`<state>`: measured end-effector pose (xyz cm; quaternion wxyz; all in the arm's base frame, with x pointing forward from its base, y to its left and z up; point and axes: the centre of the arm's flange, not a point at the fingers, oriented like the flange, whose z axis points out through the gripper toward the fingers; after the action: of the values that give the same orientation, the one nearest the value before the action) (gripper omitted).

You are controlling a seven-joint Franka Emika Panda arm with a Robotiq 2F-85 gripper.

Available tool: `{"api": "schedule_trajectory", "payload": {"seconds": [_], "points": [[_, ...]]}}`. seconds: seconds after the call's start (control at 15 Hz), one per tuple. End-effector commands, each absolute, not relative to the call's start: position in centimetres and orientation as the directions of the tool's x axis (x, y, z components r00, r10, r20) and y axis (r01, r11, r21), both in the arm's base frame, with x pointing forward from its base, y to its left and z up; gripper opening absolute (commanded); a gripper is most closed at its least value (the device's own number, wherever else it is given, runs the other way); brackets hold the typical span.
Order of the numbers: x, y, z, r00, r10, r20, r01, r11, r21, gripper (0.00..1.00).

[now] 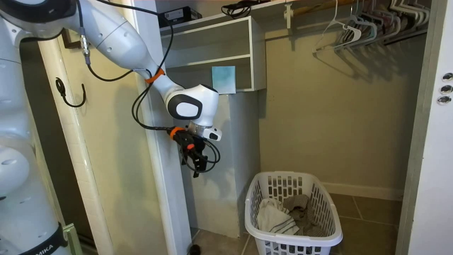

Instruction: Pick up the black object on the floor and put it on the bottom shelf

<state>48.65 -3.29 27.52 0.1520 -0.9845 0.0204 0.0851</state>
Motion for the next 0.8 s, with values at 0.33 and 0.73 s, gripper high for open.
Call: {"api": "schedule_trajectory", "payload": {"seconds": [0.33, 0.73], "points": [[48.7, -3.3, 27.9, 0.986, -0.017, -0.166, -0.066, -0.952, -0.298, 1.00], [49.3, -3.8, 22.1, 0.940, -0.159, -0.303, -0.248, -0.927, -0.281, 1.00]]}}
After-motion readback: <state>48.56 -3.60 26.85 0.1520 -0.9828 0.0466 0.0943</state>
